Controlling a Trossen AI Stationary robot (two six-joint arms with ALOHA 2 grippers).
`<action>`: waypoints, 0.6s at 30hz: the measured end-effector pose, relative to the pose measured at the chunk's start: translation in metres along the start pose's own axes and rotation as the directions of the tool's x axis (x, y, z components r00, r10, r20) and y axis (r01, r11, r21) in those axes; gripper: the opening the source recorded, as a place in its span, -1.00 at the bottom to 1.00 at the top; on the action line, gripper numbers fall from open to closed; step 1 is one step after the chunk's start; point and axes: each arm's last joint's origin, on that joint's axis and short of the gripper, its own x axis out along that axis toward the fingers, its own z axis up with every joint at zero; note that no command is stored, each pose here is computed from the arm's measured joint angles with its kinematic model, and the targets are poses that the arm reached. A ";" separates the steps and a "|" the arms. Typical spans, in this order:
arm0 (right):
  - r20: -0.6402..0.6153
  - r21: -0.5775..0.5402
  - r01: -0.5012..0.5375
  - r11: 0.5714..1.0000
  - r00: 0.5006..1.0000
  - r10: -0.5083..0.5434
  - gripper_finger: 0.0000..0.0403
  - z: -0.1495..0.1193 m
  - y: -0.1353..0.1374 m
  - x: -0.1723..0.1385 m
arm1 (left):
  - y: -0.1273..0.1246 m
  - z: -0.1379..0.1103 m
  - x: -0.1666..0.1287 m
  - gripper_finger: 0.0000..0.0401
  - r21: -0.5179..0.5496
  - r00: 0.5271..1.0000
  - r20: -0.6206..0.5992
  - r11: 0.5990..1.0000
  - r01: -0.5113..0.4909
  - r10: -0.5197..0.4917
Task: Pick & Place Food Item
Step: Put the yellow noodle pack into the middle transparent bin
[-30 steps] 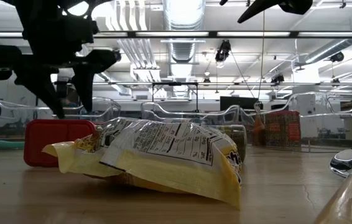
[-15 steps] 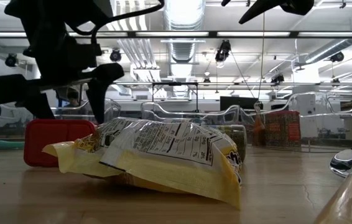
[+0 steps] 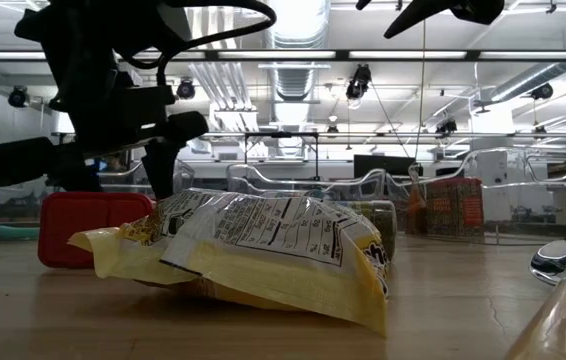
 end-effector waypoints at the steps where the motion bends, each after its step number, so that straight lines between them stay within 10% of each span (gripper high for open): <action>1: 0.000 0.000 0.000 1.000 1.000 0.000 0.05 0.000 0.000 0.000 | 0.000 0.000 0.000 0.24 -0.001 1.000 0.002 1.000 -0.003 0.003; 12: 0.000 -0.003 0.000 1.000 1.000 0.000 0.05 0.000 0.000 0.000 | 0.001 -0.001 -0.007 -0.84 -0.013 1.000 0.028 1.000 0.005 -0.004; 18: 0.000 -0.005 0.000 1.000 1.000 0.000 0.05 0.000 0.000 0.000 | 0.002 -0.001 -0.009 -0.94 -0.015 0.999 0.033 1.000 -0.002 0.003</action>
